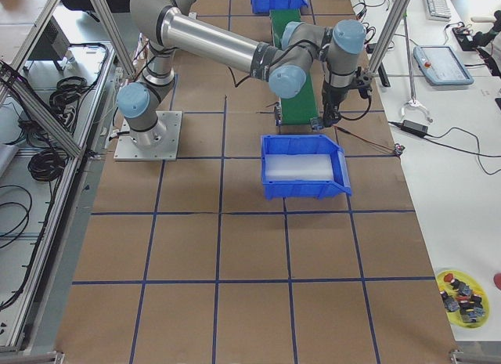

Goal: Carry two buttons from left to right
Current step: 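Carry the yellow button into the blue bin beside the right arm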

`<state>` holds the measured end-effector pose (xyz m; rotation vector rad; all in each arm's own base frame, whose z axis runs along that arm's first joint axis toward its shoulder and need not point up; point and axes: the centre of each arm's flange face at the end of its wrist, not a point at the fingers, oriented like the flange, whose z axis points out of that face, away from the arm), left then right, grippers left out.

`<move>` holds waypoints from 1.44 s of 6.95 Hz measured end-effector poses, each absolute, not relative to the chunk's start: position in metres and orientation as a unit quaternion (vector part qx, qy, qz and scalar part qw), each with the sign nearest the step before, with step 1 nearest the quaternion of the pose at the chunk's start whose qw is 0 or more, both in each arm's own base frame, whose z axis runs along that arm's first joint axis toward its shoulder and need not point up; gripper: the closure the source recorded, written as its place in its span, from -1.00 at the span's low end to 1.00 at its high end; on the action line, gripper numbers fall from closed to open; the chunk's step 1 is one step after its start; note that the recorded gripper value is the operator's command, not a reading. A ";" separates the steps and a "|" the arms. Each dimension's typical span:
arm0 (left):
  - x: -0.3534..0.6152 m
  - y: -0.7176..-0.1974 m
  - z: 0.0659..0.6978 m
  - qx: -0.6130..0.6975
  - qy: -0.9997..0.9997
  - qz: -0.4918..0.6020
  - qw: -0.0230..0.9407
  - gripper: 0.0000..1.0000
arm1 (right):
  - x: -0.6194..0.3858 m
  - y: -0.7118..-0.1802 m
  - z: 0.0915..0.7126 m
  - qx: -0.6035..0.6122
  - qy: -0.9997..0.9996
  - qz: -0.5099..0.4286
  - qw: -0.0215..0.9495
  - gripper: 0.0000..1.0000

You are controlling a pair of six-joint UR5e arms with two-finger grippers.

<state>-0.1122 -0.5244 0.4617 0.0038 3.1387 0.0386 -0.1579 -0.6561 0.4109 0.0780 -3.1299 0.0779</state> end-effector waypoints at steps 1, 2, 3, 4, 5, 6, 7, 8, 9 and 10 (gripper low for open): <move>-0.112 -0.525 0.462 0.001 1.000 0.012 0.001 -0.99 | -0.178 -0.644 0.386 0.023 -1.000 0.014 0.000 0.92; -0.112 -0.525 0.462 0.001 1.000 0.012 0.001 -0.99 | -0.189 -0.633 0.360 0.026 -1.000 0.008 -0.003 0.92; -0.112 -0.524 0.462 0.001 1.000 0.012 0.001 -0.99 | -0.195 -0.622 0.332 0.026 -1.000 0.005 -0.005 0.92; -0.112 -0.524 0.462 0.001 1.000 0.012 0.001 -0.99 | -0.197 -0.612 0.306 0.024 -1.000 0.006 -0.003 0.91; -0.112 -0.524 0.463 0.001 1.000 0.011 0.001 -0.99 | -0.200 -0.602 0.284 0.020 -1.000 0.005 -0.003 0.91; -0.112 -0.524 0.462 0.001 1.000 0.011 0.001 -0.99 | -0.202 -0.594 0.270 0.016 -1.000 0.001 -0.006 0.89; -0.112 -0.524 0.462 0.001 1.000 0.012 0.001 -0.99 | -0.202 -0.590 0.262 0.013 -1.000 -0.005 -0.009 0.88; -0.112 -0.524 0.462 0.001 1.000 0.012 0.001 -0.99 | -0.205 -0.584 0.254 0.007 -1.000 -0.013 -0.013 0.82; -0.112 -0.524 0.462 0.001 1.000 0.012 0.001 -0.99 | -0.207 -0.577 0.245 0.002 -1.000 -0.021 -0.018 0.46; -0.112 -0.524 0.463 0.001 1.000 0.011 0.001 -0.99 | -0.207 -0.573 0.239 -0.001 -0.999 -0.025 -0.022 -0.56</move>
